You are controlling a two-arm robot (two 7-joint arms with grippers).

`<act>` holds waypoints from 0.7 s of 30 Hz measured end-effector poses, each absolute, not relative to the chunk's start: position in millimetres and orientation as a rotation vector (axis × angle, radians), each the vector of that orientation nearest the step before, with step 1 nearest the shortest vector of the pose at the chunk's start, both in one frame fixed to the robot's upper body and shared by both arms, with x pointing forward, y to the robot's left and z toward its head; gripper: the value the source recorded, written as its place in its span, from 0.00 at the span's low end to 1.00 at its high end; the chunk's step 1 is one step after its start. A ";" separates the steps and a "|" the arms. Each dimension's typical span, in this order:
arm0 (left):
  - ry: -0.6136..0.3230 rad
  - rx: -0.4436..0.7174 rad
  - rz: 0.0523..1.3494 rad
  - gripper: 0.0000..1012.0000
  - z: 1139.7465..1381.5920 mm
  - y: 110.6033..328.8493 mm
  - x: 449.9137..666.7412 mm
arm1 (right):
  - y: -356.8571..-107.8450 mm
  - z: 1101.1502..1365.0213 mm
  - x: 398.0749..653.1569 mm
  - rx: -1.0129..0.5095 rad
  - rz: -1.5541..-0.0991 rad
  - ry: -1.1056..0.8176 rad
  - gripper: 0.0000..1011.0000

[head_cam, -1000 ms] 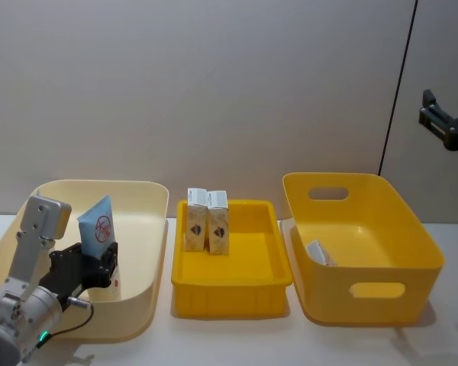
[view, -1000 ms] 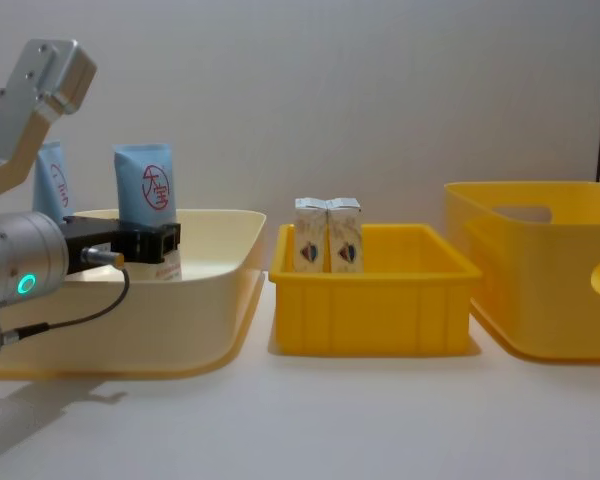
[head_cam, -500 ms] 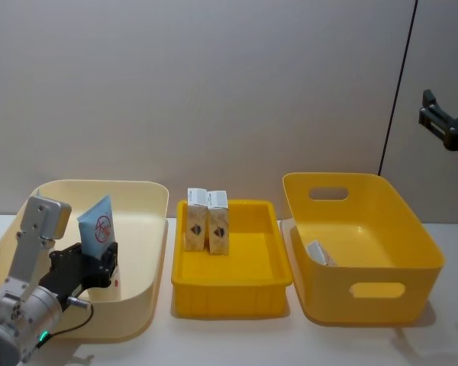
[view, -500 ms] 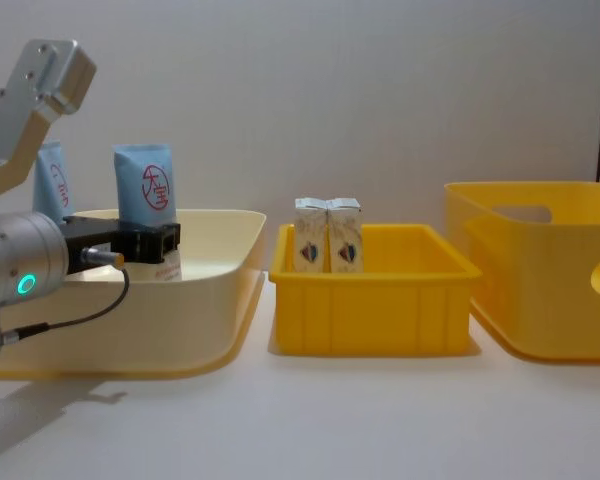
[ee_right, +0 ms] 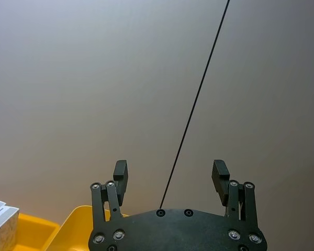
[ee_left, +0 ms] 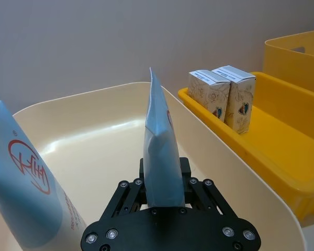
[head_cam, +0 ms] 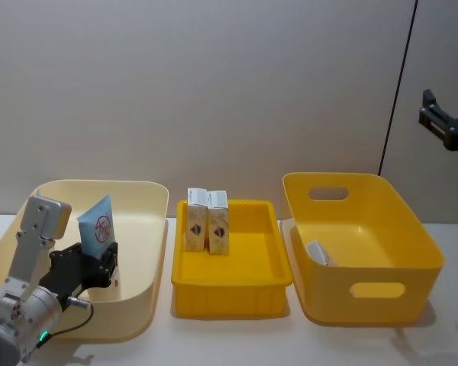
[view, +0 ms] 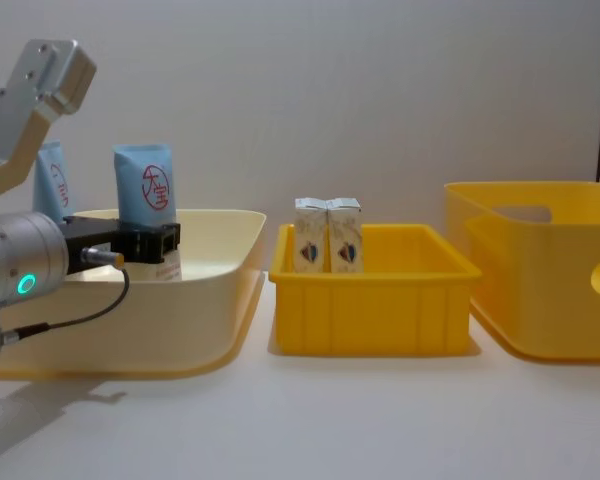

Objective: Bimanual collaborative sorting of washing and personal care products

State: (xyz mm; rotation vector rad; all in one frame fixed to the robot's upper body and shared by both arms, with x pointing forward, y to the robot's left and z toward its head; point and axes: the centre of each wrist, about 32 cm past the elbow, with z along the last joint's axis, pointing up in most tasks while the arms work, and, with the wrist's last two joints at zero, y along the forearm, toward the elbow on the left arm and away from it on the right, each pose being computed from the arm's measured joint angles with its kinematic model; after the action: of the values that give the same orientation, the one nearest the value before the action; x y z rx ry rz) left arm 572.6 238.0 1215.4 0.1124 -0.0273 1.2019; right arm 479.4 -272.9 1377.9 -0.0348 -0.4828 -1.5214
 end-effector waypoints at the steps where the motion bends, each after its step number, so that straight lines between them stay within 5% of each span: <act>1: -0.028 0.113 1.202 0.30 1215.6 238.0 572.7 | -272.9 1377.9 479.4 -0.035 -1.521 -0.483 0.99; 21: -0.217 0.118 1.201 0.30 1255.1 238.1 586.6 | -272.9 1377.9 479.4 -0.035 -1.521 -0.483 0.99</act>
State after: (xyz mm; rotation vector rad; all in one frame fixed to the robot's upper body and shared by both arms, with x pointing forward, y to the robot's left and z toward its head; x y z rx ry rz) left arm 586.6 238.1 1255.1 0.1183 -0.2172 1.2009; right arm 479.4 -272.9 1377.9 -0.0348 -0.4828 -1.5213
